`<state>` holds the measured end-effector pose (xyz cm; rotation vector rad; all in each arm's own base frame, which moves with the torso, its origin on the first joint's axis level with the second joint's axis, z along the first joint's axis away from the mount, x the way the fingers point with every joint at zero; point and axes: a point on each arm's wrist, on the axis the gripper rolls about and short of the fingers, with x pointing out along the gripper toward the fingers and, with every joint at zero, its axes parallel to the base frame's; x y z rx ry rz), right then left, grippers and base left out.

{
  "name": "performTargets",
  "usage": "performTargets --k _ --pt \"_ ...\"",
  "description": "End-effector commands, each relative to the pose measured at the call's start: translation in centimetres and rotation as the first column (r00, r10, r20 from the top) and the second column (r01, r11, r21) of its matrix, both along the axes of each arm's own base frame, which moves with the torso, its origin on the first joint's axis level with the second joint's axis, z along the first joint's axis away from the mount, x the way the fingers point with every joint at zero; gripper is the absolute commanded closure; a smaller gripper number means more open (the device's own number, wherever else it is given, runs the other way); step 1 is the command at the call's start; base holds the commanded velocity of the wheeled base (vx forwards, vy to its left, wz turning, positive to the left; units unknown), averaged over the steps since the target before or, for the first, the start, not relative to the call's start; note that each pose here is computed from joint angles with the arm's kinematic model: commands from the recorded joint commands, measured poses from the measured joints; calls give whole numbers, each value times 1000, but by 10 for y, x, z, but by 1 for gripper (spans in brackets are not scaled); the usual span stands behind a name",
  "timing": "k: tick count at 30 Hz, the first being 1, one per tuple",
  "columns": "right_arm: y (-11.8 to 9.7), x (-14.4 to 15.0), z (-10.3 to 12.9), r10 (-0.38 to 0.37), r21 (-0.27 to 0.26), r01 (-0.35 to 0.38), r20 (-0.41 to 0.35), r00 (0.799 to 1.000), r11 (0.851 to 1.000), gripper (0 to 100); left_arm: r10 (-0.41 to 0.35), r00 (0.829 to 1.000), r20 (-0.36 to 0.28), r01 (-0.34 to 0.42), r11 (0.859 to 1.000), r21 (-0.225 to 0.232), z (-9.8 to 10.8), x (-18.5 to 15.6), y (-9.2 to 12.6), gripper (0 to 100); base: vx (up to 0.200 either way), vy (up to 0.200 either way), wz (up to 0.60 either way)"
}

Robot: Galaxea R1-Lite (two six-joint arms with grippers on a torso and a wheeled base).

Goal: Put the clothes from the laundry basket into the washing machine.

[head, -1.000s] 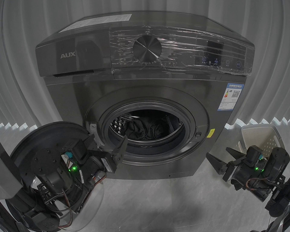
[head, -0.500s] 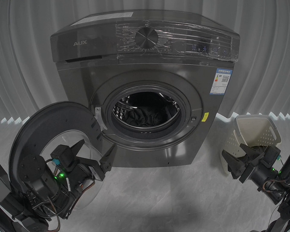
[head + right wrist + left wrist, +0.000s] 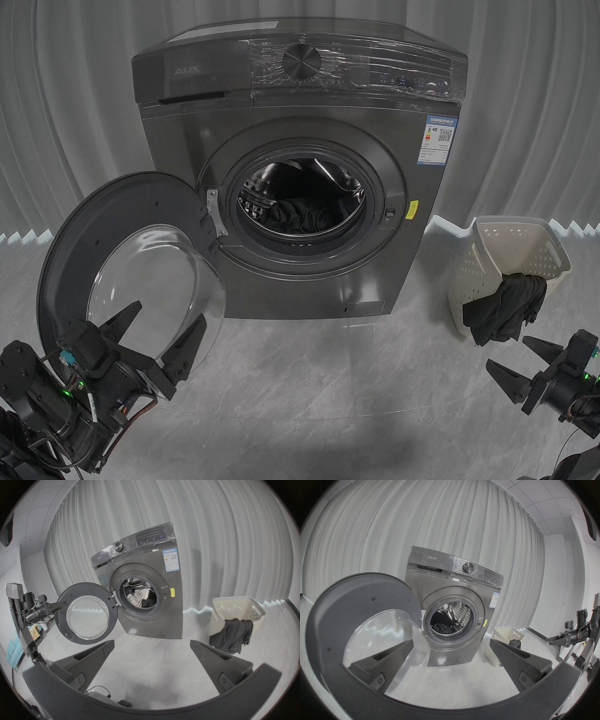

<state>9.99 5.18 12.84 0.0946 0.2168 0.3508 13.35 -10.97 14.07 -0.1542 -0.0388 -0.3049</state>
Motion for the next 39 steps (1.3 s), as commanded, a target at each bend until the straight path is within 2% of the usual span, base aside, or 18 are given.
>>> performTargets --k 1,3,4,5,8,11,12,13,15,20,23,26,28,32,36,37,38,39 --pt "-20 -22 6 -78 34 75 80 994 997 0 -3 1000 12 3 1000 -7 4 -15 13 0 -200 0 0" --pt "-20 -23 6 -79 35 77 82 993 996 0 -3 1000 11 3 1000 -6 4 -16 13 0 0 0 0" --pt "-29 -36 3 -117 27 115 88 989 993 0 0 1000 -10 0 1000 22 2 -18 15 0 0 0 0" --pt "-32 -41 2 -127 17 126 93 987 992 0 4 1000 -13 -3 1000 25 2 -18 15 0 0 0 0" --pt "-42 -61 -5 -174 -27 179 121 977 984 0 14 1000 2 -14 1000 8 5 -19 19 0 -67 0 0" --pt "-47 -71 -8 -196 -34 204 152 969 978 0 18 999 32 -17 1000 -21 11 -22 22 0 -200 0 0" --pt "-49 -81 -13 -200 -33 208 175 964 977 0 21 996 85 -17 999 -51 20 -29 29 0 -200 0 0" --pt "-51 -86 -16 -203 -29 212 181 962 977 0 36 991 129 -28 998 -60 27 -34 37 0 -200 0 0" --pt "-51 -90 -17 -210 -23 218 195 958 976 0 42 988 149 -36 998 -44 30 -40 43 0 0 0 0" --pt "-53 -96 -18 -226 5 232 239 944 973 0 71 994 84 -72 997 14 21 -54 59 0 0 0 0" --pt "-54 -103 -19 -257 19 263 281 925 965 0 105 993 44 -104 994 -23 14 -72 77 0 0 0 0" --pt "-55 -107 -21 -283 26 289 304 910 957 0 129 992 -8 -129 992 -3 4 -85 88 0 0 0 0" --pt "-55 -111 -25 -284 27 291 314 906 956 0 166 985 -40 -165 986 17 -3 -89 93 0 0 0 0" --pt "-56 -117 -34 -298 28 303 298 907 952 0 231 972 -36 -231 973 -3 -8 -100 103 0 0 0 0" --pt "-56 -117 -35 -299 31 303 280 912 952 0 325 945 -40 -325 946 1 -15 -110 110 0 0 0 0" --pt "-56 -116 -36 -298 29 302 277 914 953 0 325 945 -40 -325 946 1 -15 -110 110 0 0 0 0" --pt "-56 -116 -39 -296 6 304 251 922 953 0 360 932 -42 -360 933 10 -20 -116 113 0 0 0 0" --pt "-56 -116 -42 -301 -7 310 227 926 951 0 363 931 -42 -363 932 13 -22 -118 114 0 0 0 0"
